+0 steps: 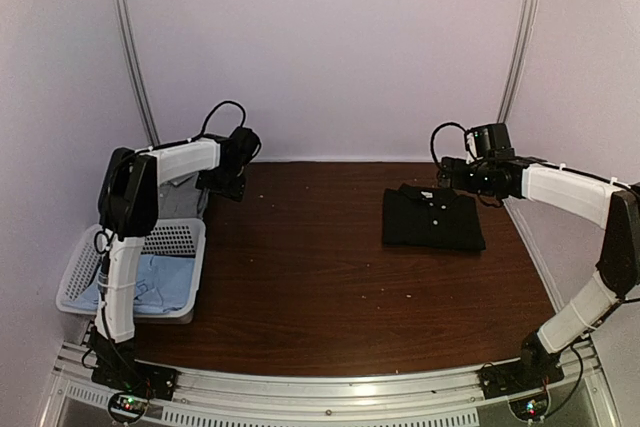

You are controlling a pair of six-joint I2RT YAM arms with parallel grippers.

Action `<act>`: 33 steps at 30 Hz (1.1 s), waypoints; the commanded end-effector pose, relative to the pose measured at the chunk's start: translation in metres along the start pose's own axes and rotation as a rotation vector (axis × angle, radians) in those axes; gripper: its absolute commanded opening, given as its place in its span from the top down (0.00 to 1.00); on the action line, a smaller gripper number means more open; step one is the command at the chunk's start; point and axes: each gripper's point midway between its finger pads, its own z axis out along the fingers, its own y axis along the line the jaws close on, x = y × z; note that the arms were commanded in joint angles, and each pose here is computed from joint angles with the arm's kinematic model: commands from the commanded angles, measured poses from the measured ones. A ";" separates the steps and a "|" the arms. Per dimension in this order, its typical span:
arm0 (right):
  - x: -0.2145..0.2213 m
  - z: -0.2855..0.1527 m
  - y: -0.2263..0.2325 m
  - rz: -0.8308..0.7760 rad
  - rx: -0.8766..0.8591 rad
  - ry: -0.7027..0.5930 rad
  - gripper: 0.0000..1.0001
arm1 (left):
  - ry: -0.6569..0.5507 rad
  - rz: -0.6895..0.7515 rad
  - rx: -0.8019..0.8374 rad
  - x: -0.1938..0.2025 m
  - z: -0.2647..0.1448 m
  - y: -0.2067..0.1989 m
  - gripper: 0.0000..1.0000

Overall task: Fold and stack the long sleeve shirts
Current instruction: Move the square-folded shirt to the center of the board.

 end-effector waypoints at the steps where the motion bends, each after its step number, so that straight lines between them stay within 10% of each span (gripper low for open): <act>1: -0.005 -0.007 0.009 0.008 -0.043 -0.033 0.00 | 0.044 0.061 -0.203 0.010 0.021 0.035 0.16; 16: 0.014 0.003 0.022 -0.001 -0.088 0.013 0.00 | 0.119 0.143 -0.366 0.038 0.072 0.060 0.23; 33: 0.022 0.006 0.032 -0.003 -0.130 0.028 0.00 | 0.113 0.173 -0.208 0.040 0.074 0.024 1.00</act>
